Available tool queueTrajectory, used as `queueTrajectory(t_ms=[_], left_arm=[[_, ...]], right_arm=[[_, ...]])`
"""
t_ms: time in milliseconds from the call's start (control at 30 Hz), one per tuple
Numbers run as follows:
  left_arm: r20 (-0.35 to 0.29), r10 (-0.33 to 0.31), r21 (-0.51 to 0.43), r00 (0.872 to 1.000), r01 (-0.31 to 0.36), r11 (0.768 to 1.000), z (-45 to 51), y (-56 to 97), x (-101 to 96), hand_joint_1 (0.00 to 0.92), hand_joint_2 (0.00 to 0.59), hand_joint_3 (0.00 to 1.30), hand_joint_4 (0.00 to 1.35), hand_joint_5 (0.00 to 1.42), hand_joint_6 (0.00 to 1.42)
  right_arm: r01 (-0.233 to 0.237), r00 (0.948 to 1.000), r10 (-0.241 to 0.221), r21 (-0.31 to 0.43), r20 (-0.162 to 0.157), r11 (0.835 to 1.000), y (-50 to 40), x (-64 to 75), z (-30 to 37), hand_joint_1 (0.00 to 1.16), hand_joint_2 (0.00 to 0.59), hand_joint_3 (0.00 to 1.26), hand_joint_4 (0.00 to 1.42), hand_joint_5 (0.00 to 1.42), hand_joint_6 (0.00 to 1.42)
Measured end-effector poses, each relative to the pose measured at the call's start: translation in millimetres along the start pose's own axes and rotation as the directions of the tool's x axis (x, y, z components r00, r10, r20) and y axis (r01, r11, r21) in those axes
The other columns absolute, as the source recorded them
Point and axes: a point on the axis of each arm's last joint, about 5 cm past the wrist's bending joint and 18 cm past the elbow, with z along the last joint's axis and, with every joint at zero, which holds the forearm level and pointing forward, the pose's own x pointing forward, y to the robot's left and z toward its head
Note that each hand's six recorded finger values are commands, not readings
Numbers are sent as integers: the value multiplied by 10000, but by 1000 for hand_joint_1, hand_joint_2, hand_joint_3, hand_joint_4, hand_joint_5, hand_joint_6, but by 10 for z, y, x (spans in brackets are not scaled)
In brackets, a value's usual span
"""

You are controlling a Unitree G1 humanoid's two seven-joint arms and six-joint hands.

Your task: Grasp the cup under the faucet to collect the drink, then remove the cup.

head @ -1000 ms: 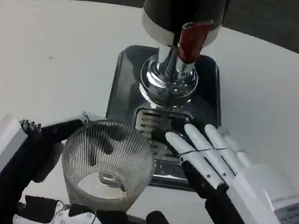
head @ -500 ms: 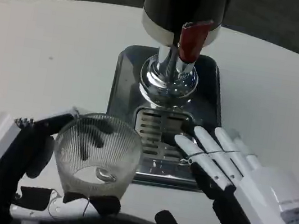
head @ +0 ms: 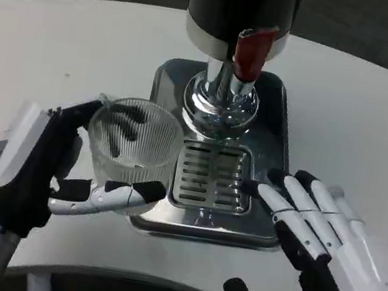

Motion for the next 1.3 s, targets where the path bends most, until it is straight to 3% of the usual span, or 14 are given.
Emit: queueTrajectory(t_ms=[300,567,667,833,1033,1233,1300], left_arm=[[157,-255,265,9996,251,9993,-65,-318,289,535,131,933,1070,1248,1424],[-107,-853,701,9963,858,9938,-174,-565,449,538,132,932,1070,1248,1424],[-62,-776,1005,9970,778,9919,-201,-594,525,542,131,932,1070,1248,1424],[570,-411,1284,9975,335,9912,-156,-629,737,548,129,930,1070,1248,1424],[220,-616,1416,9979,579,9882,-192,-733,778,552,124,924,1070,1248,1424],[277,-597,1424,9978,551,9883,-184,-773,818,554,122,924,1051,1236,1411],[356,-662,1465,9972,603,9874,-177,-786,830,552,93,929,1016,1191,1392]], right_arm=[[-11,9997,10,-44,-230,10000,1,-74,-11,446,440,133,42,0,0],[42,9993,-44,-62,-372,10000,-7,-94,-22,446,440,133,42,0,0],[-1,9991,-1,-58,-416,10000,-6,-101,-23,446,440,133,42,0,0],[-98,9989,95,-73,-456,9999,-7,-104,-26,446,440,133,42,0,0],[-23,9979,11,-199,-641,9998,-23,-107,-49,450,436,134,42,0,0],[42,9967,-46,-54,-812,10000,-17,-118,-46,456,432,134,42,0,0],[67,9963,-68,-14,-858,10000,-15,-120,-44,457,431,134,42,0,0]])
